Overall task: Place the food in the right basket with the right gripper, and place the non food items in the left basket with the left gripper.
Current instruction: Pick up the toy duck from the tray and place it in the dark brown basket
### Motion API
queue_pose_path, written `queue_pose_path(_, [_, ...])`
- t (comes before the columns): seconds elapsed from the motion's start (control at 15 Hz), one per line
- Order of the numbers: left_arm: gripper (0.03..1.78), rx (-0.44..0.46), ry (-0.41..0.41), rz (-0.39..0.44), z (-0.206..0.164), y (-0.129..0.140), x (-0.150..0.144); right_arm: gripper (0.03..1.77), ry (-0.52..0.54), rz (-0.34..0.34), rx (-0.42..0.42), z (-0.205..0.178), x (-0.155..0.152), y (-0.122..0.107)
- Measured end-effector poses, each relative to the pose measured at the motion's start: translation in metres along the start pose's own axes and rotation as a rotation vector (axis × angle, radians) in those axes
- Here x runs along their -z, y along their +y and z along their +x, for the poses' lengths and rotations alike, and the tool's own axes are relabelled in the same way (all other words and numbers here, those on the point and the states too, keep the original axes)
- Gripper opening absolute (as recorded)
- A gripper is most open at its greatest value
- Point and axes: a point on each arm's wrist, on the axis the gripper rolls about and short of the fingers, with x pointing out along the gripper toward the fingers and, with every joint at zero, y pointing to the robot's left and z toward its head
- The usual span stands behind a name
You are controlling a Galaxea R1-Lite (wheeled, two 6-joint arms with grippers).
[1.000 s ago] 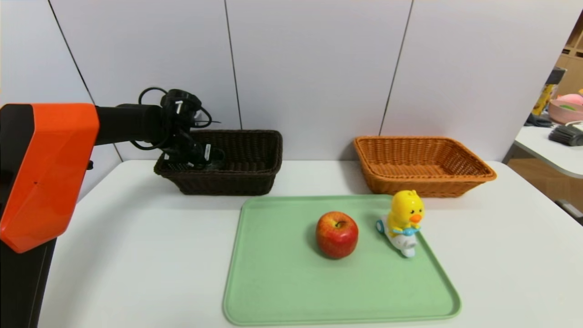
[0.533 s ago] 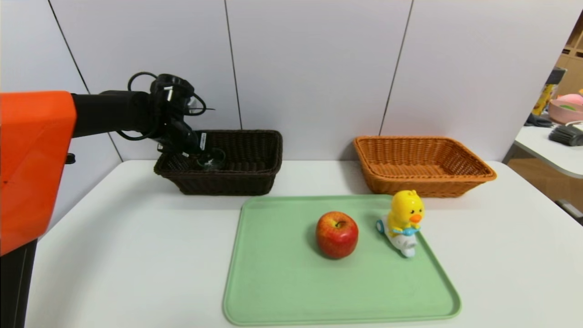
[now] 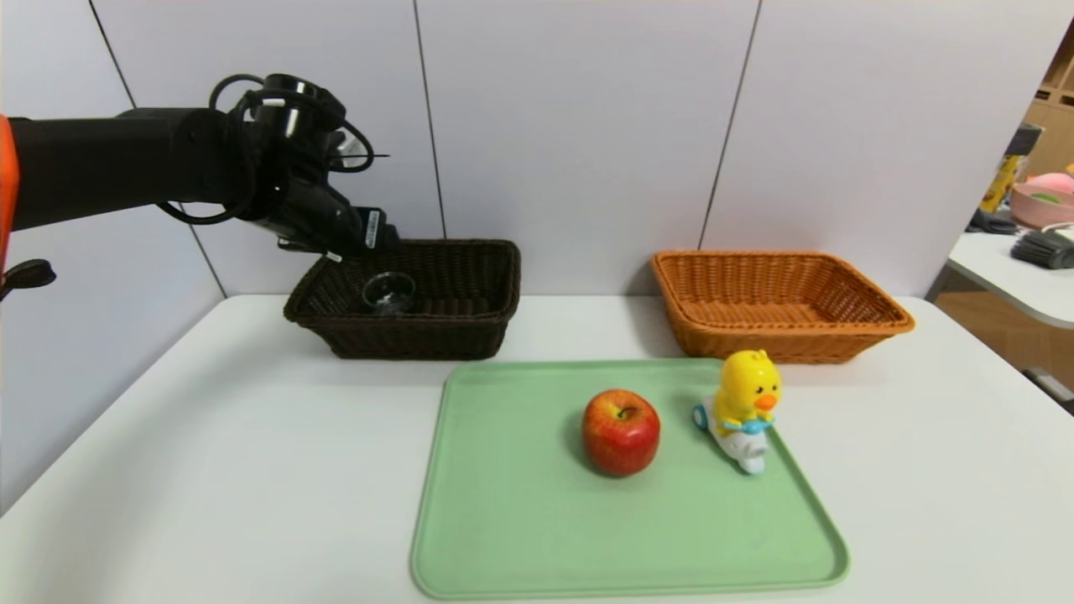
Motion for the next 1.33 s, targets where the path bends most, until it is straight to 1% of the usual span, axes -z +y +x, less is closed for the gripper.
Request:
queue_pose_path(0.2, [1.62,0.065,0.013,0.049,-0.023,-0.028,0.006,1.7,0.0,0.0,0.001,0.0,0.0,0.0])
queue_pose_path(0.33, [1.64,0.128,0.029,0.096,-0.042,-0.051,0.015,1.7,0.0,0.0,0.0,0.0,0.0,0.0])
queue_pose_path(0.4, [1.64,0.169,0.034,0.119,-0.052,-0.063,0.02,1.7,0.0,0.0,0.0,0.0,0.0,0.0])
queue_pose_path(0.53, [1.66,0.28,0.051,0.173,-0.074,-0.086,0.034,1.7,0.0,0.0,0.0,0.0,0.0,0.0])
queue_pose_path(0.8, [1.67,0.457,0.065,0.246,-0.113,-0.115,0.058,1.7,0.0,0.0,0.0,0.0,0.0,0.0])
queue_pose_path(0.93, [1.67,0.53,0.027,0.266,-0.126,-0.128,0.066,1.7,-0.001,0.0,0.0,0.0,0.0,0.0])
queue_pose_path(1.07, [1.68,0.614,-0.033,0.271,-0.133,-0.146,0.074,1.7,0.0,0.0,0.0,0.0,0.0,0.0])
queue_pose_path(1.33, [1.69,0.797,-0.113,0.217,-0.137,-0.188,0.093,1.7,0.0,0.0,0.0,0.0,0.0,0.0])
